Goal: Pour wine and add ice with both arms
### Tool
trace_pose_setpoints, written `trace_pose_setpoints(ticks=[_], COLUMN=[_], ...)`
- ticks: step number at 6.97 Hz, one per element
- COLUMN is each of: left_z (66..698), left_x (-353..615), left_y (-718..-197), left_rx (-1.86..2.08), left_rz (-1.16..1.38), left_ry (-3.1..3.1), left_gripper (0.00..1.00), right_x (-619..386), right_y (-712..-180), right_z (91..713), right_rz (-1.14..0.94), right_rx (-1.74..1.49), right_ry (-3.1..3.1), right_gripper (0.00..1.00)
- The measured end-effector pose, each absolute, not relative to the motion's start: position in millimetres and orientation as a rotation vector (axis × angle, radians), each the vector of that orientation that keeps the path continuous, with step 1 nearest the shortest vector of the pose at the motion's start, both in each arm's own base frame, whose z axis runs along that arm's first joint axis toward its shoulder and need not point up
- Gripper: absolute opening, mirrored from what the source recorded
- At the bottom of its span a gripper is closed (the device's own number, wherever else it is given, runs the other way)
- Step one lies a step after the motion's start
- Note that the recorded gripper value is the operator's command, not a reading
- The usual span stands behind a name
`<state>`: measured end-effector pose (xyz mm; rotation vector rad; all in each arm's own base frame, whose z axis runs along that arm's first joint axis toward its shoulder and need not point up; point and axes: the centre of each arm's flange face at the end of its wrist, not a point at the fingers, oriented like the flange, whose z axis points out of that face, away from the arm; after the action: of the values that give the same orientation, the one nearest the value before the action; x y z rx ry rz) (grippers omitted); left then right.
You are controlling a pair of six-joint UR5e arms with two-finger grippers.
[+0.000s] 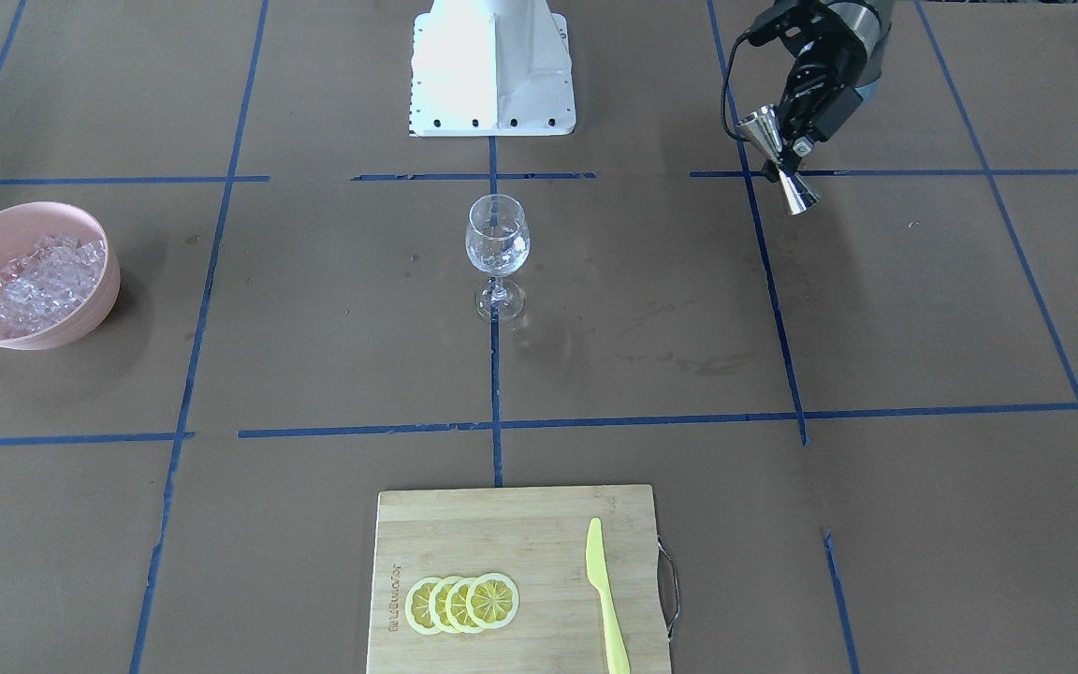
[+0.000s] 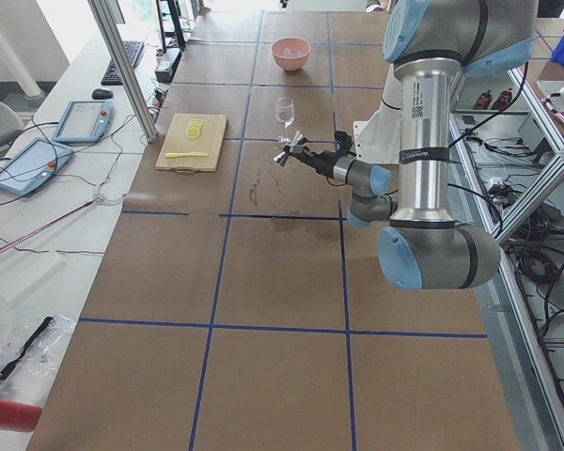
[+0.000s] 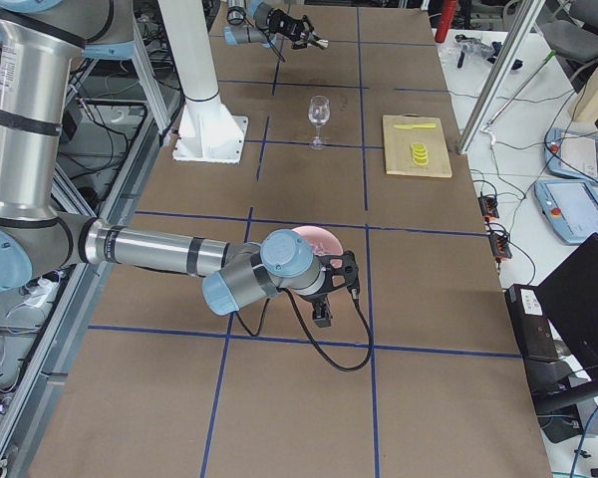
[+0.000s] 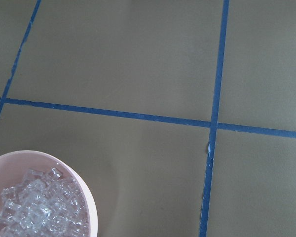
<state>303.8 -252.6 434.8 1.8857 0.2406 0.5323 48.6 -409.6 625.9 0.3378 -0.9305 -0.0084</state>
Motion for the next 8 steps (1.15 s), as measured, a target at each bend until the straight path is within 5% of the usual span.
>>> trace_pose_setpoints(ticks=[8], left_z=[514], left_x=[281], left_y=[-246], left_rx=[1.323], left_rz=[-0.010], left_ry=[0.972], left_gripper=[0.00], right_x=[48], right_y=[-411], right_z=[625], right_rz=[-0.012], right_rx=[0.342], right_ry=[-0.932], right_gripper=[1.00])
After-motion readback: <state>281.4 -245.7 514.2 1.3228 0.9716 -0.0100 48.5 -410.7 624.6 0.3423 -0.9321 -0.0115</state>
